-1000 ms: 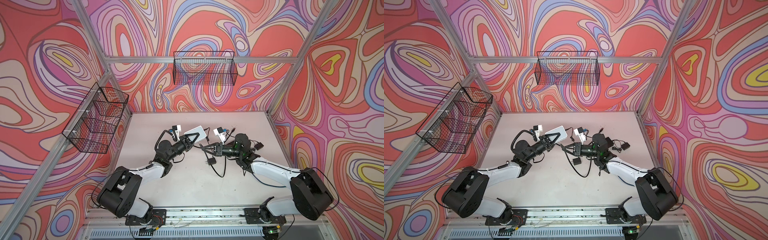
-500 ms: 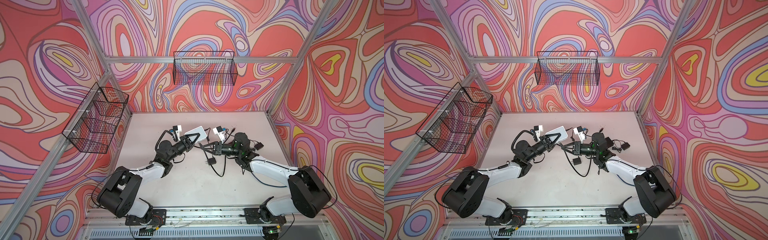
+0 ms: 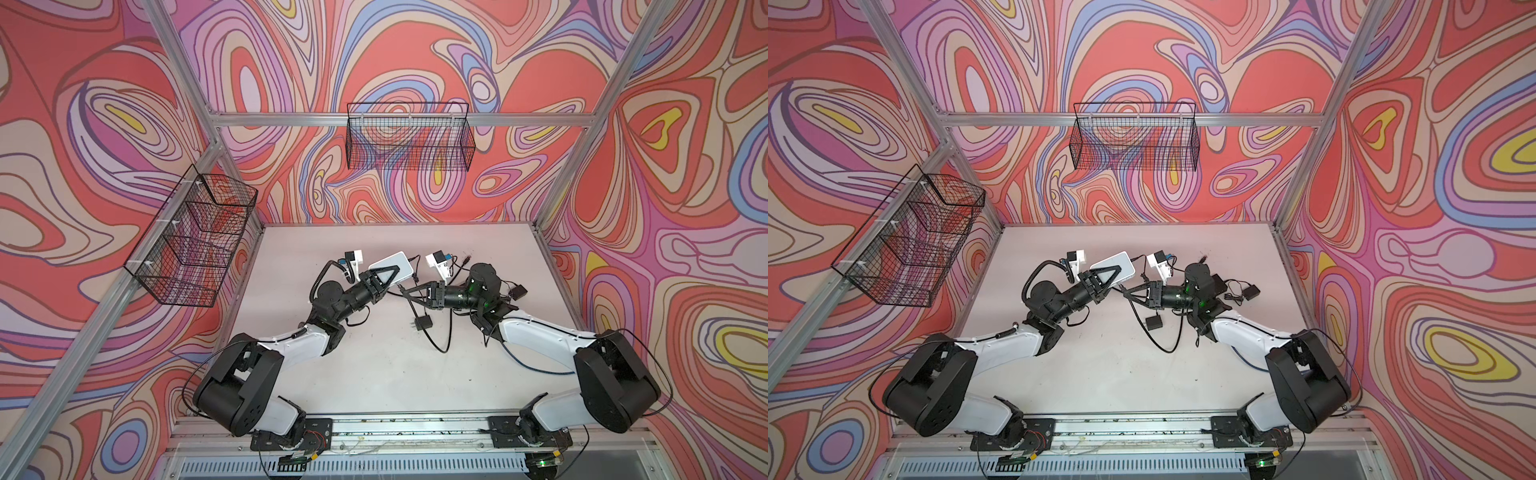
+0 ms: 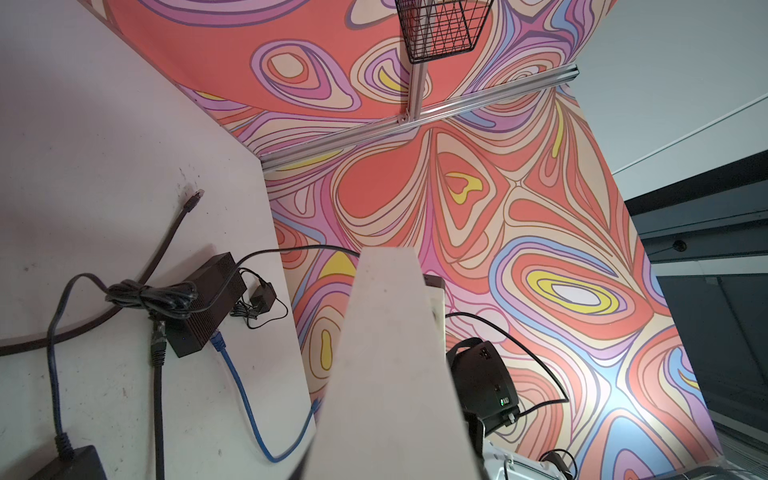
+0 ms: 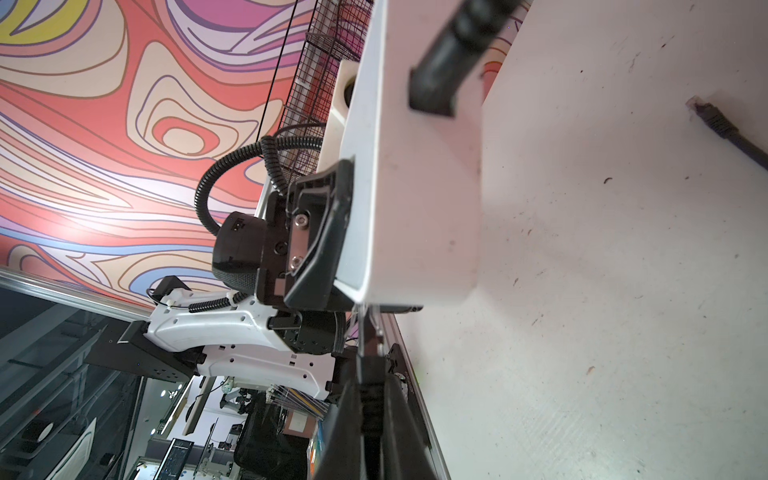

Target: Insert the plug into the switch port

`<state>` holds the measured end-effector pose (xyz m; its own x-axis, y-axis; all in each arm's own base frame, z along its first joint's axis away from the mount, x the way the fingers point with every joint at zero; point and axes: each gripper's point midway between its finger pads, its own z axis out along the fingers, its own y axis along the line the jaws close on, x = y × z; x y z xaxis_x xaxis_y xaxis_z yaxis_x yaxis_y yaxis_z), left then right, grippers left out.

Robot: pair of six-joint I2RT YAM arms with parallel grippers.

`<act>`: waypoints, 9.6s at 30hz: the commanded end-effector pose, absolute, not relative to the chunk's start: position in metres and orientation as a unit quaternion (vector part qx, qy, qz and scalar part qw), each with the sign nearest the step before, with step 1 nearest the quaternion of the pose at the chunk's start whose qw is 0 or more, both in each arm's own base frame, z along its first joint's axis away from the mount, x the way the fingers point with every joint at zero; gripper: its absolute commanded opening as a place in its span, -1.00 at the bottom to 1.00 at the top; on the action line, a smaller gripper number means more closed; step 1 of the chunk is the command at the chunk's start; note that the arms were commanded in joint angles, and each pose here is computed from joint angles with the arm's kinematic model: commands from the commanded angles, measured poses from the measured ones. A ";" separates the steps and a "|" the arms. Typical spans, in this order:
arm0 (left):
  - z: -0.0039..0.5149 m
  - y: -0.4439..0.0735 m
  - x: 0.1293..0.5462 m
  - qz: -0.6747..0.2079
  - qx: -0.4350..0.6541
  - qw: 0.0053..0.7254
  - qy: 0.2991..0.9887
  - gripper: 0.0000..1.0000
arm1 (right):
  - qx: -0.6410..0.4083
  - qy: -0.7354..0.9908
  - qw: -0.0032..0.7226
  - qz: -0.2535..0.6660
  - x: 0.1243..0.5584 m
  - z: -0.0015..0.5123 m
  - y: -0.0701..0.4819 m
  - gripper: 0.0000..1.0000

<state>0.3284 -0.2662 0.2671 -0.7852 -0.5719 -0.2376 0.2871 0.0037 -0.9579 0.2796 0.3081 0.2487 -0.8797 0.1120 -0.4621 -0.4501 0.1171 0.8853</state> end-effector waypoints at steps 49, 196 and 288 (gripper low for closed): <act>0.234 -0.314 0.251 -0.710 -0.003 0.160 0.686 -0.93 | -0.162 0.660 0.352 0.644 0.320 0.325 0.306 -1.00; 0.200 -0.174 0.244 -0.574 -0.148 0.267 0.760 -0.91 | -0.285 0.869 0.307 0.264 0.455 0.002 0.396 -1.00; 0.271 -0.281 0.318 -0.703 -0.045 0.313 0.637 -0.94 | -0.078 0.702 0.330 0.626 0.274 0.236 0.269 -1.00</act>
<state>0.3162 -0.2784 0.2362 -0.8348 -0.4749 -0.2785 0.2799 0.0695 -0.9575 0.2727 0.2666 0.2232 -0.7831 0.3009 -0.5444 -0.4927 0.2341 0.8381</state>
